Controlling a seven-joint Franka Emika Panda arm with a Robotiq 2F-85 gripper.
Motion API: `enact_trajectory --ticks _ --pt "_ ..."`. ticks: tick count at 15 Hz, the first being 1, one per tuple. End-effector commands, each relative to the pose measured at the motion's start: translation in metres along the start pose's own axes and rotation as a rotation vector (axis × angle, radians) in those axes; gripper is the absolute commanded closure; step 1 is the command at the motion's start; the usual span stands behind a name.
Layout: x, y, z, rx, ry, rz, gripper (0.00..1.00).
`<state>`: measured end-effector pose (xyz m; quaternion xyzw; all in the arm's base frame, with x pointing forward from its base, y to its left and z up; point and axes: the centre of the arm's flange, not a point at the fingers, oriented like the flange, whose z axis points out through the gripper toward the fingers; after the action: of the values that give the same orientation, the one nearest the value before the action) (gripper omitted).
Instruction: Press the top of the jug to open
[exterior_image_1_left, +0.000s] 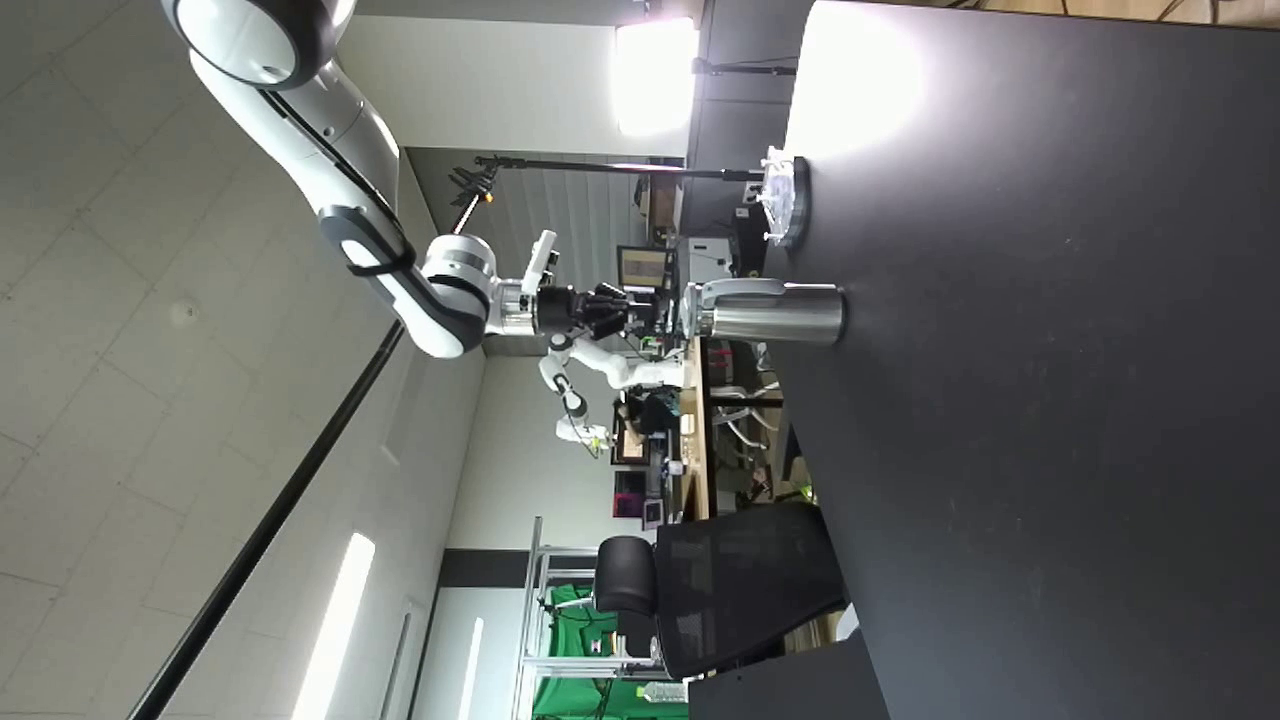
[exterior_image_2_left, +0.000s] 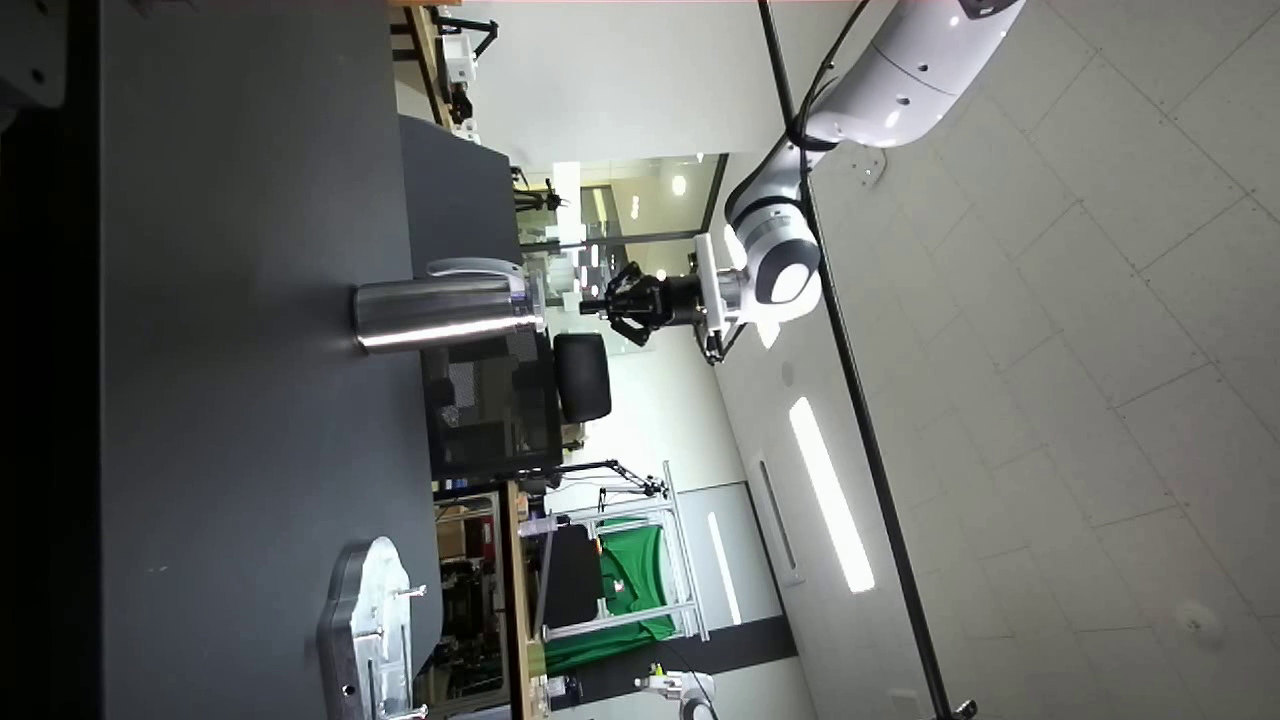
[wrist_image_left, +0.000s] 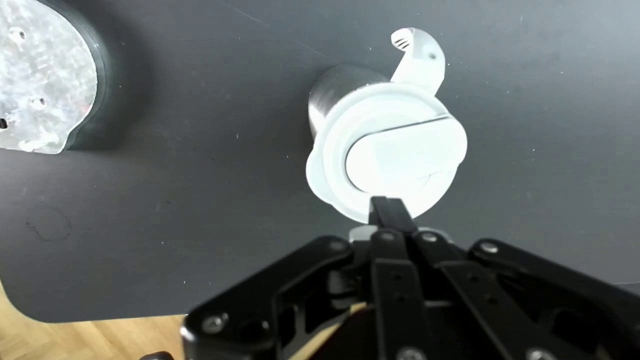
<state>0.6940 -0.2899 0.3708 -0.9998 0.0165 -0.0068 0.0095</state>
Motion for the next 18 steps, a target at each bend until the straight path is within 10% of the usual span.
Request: enact_trajectory --ticks 1,18 --pt "-0.007 0.003 0.008 0.008 0.026 0.006 1.0" --pt "-0.017 0.004 0.03 0.009 0.056 0.014 1.0"
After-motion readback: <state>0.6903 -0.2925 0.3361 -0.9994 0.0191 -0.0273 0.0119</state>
